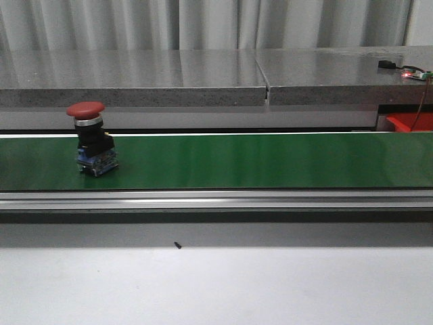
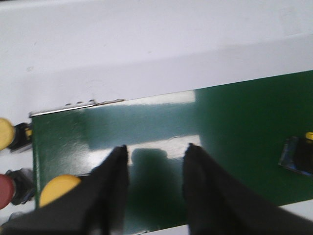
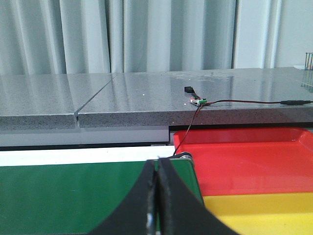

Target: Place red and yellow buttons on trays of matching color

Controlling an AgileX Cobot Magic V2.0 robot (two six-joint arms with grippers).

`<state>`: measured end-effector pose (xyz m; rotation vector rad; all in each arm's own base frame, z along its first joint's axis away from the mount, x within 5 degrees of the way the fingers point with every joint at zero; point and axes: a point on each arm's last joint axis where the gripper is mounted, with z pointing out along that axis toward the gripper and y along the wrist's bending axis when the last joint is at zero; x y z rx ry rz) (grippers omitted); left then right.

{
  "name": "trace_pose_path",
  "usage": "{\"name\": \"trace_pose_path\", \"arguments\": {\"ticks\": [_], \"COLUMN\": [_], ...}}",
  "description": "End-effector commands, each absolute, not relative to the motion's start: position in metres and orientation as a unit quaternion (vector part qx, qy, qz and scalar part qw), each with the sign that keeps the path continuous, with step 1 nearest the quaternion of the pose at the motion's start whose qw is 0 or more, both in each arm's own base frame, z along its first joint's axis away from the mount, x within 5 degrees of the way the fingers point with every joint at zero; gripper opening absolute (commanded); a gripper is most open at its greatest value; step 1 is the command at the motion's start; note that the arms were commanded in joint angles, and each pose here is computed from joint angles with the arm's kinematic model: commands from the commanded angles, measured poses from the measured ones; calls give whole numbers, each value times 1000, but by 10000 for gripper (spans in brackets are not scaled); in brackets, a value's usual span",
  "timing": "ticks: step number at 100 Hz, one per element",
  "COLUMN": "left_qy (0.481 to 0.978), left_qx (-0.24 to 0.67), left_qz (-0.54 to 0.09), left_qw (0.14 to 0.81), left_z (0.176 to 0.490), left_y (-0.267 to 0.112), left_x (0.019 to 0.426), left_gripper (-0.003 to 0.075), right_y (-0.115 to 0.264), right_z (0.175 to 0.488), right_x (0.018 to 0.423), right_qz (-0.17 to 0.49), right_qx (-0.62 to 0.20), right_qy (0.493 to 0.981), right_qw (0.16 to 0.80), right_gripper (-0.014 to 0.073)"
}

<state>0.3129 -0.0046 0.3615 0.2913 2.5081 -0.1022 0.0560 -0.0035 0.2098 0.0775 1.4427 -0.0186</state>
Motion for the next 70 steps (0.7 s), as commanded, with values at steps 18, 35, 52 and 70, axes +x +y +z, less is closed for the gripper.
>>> {"name": "trace_pose_path", "arguments": {"ticks": [18,35,52,70], "left_qy": [908,904,896,878], "left_qx": [141,138,131,126], "left_qz": [-72,-82,-83,-80], "left_qw": [389,397,416,455], "left_z": [411,410,404,396], "left_y": [-41,-42,-38,-33], "left_x": [274,245,209,165], "left_gripper": [-19,-19,-19,-19], "right_y": [-3,-3,-3,-3], "right_z": [223,223,223,223], "right_x": [52,52,52,52], "right_qz": [-13,-13,-13,-13], "right_qx": [28,28,28,28], "right_qy": [615,615,615,615], "right_qw": [788,788,788,788], "right_gripper": [-62,-62,-62,-62]}}
